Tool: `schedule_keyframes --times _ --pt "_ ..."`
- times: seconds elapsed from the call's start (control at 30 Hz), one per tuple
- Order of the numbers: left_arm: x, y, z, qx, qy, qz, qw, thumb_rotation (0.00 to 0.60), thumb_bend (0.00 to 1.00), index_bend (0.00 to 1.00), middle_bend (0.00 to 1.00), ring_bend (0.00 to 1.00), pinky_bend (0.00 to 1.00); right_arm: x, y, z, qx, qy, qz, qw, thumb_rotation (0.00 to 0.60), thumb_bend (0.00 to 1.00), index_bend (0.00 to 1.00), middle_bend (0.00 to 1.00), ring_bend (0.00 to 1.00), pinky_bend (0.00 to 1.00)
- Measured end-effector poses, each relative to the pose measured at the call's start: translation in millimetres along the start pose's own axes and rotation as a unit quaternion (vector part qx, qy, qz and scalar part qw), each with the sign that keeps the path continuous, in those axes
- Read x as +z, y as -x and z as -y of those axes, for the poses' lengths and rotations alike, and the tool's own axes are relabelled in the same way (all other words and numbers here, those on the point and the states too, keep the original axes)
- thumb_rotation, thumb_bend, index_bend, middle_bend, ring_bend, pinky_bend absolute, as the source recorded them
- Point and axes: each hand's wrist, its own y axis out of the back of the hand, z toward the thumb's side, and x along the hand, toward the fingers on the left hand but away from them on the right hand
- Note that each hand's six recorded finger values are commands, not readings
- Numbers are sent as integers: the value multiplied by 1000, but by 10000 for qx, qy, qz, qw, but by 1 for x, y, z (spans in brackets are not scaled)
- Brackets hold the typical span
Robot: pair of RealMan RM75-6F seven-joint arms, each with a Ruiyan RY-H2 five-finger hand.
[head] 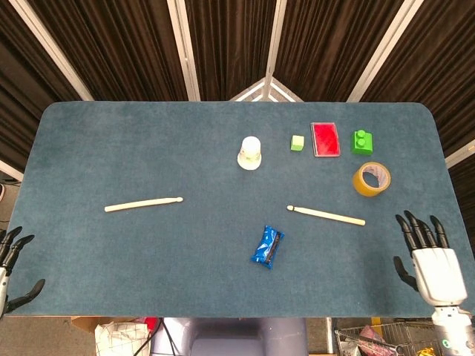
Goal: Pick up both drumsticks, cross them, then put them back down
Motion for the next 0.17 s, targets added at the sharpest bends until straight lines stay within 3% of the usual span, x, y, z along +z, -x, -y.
schedule_keyframes --times 0.17 --pt "-3 -2 0 58 11 13 10000 600 345 166 40 0 0 -10 -3 -3 4 -2 112 9999 600 423 50 64 146 45"
